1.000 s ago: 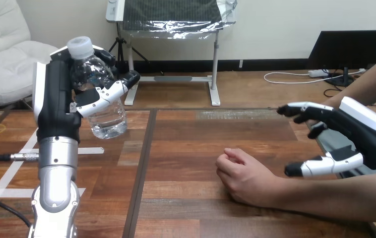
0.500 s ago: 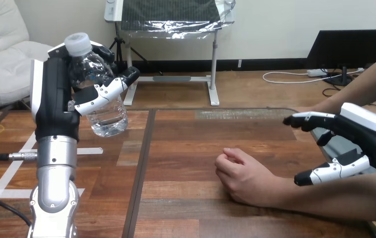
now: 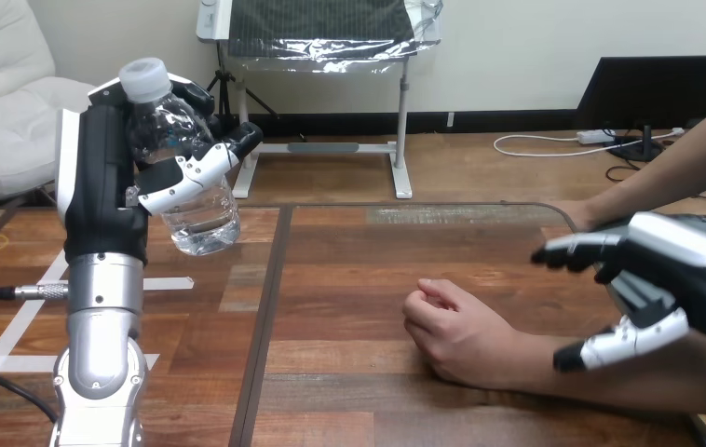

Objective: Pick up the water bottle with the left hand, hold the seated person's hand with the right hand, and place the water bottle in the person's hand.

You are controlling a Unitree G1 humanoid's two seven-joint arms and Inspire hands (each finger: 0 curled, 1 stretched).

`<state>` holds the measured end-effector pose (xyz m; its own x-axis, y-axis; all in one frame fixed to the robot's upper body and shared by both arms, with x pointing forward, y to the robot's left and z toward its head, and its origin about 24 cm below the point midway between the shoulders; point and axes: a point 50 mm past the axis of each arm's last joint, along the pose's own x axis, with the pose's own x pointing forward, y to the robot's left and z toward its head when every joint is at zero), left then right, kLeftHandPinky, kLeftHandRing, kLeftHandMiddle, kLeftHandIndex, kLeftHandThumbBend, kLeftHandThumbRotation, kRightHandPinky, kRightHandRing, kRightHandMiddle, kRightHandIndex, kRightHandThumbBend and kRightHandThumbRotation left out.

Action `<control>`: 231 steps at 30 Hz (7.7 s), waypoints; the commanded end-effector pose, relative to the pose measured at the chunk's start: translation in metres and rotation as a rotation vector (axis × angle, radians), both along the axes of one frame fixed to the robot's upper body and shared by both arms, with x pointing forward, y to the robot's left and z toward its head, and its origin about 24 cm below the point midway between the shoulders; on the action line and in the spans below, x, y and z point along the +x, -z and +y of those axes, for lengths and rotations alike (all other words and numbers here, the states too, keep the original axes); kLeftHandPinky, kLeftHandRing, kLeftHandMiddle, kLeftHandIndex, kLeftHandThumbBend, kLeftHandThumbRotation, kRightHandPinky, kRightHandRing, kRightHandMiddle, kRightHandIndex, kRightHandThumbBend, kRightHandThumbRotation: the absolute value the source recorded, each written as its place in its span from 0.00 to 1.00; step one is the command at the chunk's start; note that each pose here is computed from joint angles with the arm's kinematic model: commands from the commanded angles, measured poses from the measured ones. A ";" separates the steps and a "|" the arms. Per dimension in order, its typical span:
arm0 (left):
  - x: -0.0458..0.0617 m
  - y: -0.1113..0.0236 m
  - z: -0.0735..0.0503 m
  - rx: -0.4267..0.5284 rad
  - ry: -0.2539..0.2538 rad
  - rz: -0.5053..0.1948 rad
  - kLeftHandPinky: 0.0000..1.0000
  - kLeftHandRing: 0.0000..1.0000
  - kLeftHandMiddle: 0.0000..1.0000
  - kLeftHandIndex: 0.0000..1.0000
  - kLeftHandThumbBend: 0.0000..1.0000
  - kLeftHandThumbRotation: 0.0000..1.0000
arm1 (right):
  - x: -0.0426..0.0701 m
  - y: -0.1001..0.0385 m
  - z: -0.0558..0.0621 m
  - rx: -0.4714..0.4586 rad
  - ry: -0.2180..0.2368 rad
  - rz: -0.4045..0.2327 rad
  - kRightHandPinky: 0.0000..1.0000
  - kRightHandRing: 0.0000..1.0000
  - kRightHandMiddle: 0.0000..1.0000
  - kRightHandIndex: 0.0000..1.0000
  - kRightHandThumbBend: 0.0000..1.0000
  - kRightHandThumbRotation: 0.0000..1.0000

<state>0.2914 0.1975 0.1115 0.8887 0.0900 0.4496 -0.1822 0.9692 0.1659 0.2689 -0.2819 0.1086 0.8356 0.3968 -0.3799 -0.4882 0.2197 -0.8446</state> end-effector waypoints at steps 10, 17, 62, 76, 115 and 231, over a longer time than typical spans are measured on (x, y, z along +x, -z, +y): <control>0.002 -0.022 -0.002 -0.024 0.027 -0.105 0.26 0.32 0.37 0.39 0.71 0.00 | 0.009 -0.016 0.004 -0.115 -0.041 -0.044 0.89 0.89 0.88 0.89 1.00 0.52; 0.002 -0.021 -0.002 -0.026 0.030 -0.103 0.25 0.32 0.37 0.39 0.71 0.00 | 0.009 -0.011 0.006 -0.133 -0.054 -0.033 0.90 0.88 0.88 0.88 1.00 0.50; 0.003 -0.020 0.000 -0.054 0.040 -0.102 0.25 0.31 0.37 0.40 0.71 0.00 | 0.011 0.024 0.020 -0.237 -0.086 0.021 0.85 0.85 0.85 0.87 1.00 0.46; 0.002 -0.020 0.000 -0.062 0.043 -0.102 0.25 0.31 0.37 0.40 0.71 0.00 | 0.016 0.038 0.023 -0.263 -0.059 0.043 0.72 0.83 0.84 0.85 1.00 0.42; -0.002 -0.022 0.005 -0.074 0.023 -0.100 0.25 0.31 0.37 0.40 0.70 0.00 | 0.027 0.063 0.023 -0.286 0.010 0.081 0.42 0.62 0.69 0.71 1.00 0.26; -0.004 -0.026 0.010 -0.123 -0.013 -0.099 0.26 0.33 0.38 0.40 0.69 0.00 | 0.017 0.110 0.055 -0.232 0.043 0.157 0.21 0.27 0.35 0.40 0.90 0.20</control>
<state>0.2862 0.2100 0.1133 0.8869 0.1696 0.4296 -0.2108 0.9762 0.0499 0.3053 -0.2361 0.0327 0.8563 0.2413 -0.4566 -0.4831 0.0618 -0.8734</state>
